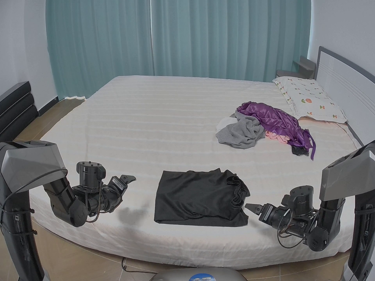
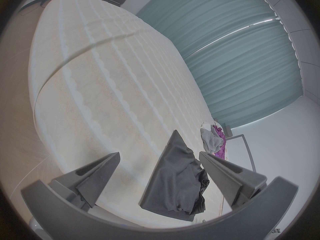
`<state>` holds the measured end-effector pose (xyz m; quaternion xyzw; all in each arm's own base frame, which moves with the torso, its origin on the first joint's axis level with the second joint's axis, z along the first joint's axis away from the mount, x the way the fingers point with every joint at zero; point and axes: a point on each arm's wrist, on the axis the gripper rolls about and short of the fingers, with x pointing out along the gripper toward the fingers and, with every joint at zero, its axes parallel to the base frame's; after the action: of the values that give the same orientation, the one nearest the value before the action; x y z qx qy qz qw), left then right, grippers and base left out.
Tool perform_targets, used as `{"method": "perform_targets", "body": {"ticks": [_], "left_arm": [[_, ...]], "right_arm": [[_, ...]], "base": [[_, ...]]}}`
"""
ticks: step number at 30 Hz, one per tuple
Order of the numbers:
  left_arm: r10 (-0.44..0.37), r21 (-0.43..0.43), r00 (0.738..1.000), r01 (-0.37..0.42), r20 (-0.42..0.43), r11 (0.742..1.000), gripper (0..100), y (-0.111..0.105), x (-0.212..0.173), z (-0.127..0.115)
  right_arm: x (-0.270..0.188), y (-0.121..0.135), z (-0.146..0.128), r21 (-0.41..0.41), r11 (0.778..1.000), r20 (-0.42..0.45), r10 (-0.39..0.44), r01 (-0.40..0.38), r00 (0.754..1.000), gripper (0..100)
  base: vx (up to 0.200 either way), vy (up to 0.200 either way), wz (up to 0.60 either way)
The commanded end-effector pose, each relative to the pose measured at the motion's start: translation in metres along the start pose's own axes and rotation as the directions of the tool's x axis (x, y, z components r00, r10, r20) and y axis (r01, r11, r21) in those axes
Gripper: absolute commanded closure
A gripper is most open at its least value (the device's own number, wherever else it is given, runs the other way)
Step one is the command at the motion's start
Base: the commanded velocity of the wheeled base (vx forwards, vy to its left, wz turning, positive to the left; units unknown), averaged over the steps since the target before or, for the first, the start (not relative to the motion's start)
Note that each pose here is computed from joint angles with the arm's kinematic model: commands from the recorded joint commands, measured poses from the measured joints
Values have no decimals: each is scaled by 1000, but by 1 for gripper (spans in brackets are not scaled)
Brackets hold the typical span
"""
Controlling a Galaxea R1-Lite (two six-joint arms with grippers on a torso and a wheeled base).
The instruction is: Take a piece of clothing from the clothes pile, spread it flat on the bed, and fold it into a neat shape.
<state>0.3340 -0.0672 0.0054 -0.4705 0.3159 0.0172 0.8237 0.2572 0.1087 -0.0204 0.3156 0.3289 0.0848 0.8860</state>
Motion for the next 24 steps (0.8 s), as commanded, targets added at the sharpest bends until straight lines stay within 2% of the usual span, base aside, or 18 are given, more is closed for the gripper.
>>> {"method": "perform_targets", "body": {"ticks": [1, 3, 7, 11, 15, 18, 23, 24], "left_arm": [[1, 0, 1000, -1, -1, 1000, 0, 2, 2, -1], [4, -2, 1000, -4, -3, 1000, 0, 2, 1, -1], [7, -1, 1000, -7, -3, 1000, 0, 3, 0, -2], [12, 1, 1000, -12, -1, 1000, 0, 4, 0, -3], [11, 1, 1000, -11, 1, 1000, 0, 4, 1, -2], [11, 5, 1000, -11, 1, 1000, 0, 3, 1, -2], [13, 4, 1000, -13, 0, 1000, 0, 4, 0, -3], [14, 7, 1000, -14, -1, 1000, 0, 4, 1, -3]], "right_arm": [[34, 23, 2, -83, 996, -25, 21, -23, 999, 0], [47, 36, -2, -107, 994, -60, 23, -30, 998, 0], [56, 46, 3, -117, 993, -69, 19, -27, 997, 0], [72, 54, 9, -177, 984, -89, -6, -10, 996, 0], [88, 49, 5, -206, 978, -77, -46, 29, 996, 0], [95, 44, 1, -267, 960, -54, -101, 83, 993, 0], [90, 37, 7, -272, 953, -55, -152, 132, 987, 0], [84, 31, 12, -272, 949, -61, -183, 160, 981, 0]], "base": [[0, 0, 0], [0, 0, 0], [0, 0, 0], [0, 0, 0], [0, 0, 0], [0, 0, 0], [0, 0, 0], [0, 0, 0]]}}
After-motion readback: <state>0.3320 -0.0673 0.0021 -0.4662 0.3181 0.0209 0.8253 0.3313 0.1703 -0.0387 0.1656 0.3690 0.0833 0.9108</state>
